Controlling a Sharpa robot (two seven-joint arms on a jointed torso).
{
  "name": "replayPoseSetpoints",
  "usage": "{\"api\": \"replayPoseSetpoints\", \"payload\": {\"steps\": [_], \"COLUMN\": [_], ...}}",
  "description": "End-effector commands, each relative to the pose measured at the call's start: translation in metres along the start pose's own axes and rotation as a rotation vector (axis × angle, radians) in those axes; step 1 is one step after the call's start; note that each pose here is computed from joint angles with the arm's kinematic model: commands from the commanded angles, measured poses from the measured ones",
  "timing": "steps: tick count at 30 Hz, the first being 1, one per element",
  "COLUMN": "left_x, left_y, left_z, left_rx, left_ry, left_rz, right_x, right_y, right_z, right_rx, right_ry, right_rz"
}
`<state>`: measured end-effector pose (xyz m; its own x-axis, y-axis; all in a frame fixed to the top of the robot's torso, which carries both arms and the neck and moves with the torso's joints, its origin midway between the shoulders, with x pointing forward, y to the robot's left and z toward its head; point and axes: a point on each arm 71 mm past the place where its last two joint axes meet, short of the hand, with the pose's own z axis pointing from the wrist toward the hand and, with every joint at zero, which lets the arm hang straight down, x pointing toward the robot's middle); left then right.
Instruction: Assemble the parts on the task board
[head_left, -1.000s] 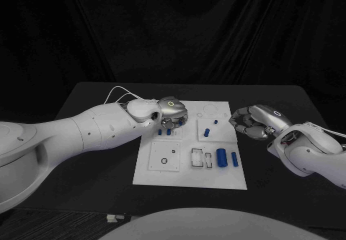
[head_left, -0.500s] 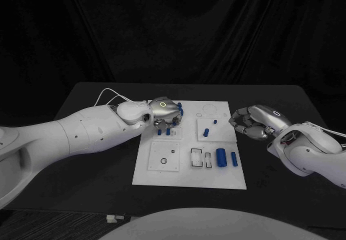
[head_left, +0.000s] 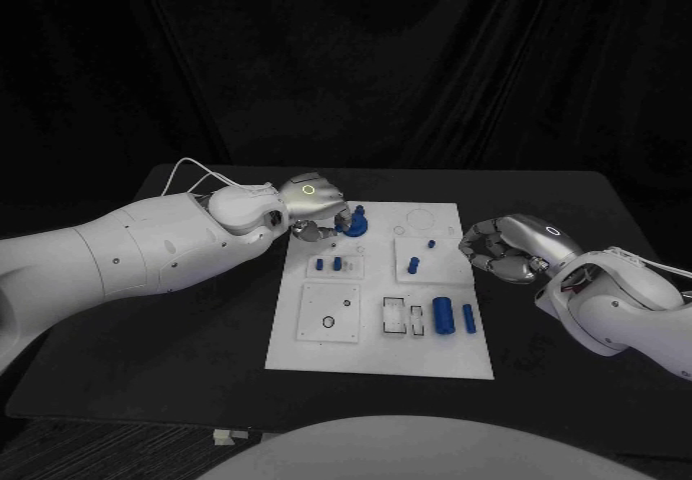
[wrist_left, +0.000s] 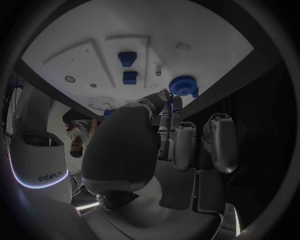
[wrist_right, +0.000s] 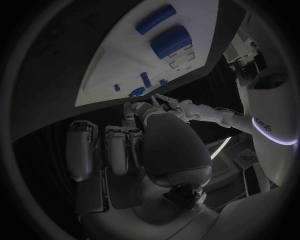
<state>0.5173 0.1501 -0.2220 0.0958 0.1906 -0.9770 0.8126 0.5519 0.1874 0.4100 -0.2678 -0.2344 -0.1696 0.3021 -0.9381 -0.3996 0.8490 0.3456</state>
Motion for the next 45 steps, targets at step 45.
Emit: {"api": "replayPoseSetpoints", "payload": {"steps": [45], "left_x": [0.0129], "left_y": [-0.0037], "left_z": [-0.0009], "left_rx": [-0.004], "left_ry": [0.124], "left_rz": [-0.037], "right_x": [0.005], "right_y": [-0.002], "right_z": [0.001], "right_rx": [0.026], "right_ry": [0.027], "right_rz": [-0.003]}}
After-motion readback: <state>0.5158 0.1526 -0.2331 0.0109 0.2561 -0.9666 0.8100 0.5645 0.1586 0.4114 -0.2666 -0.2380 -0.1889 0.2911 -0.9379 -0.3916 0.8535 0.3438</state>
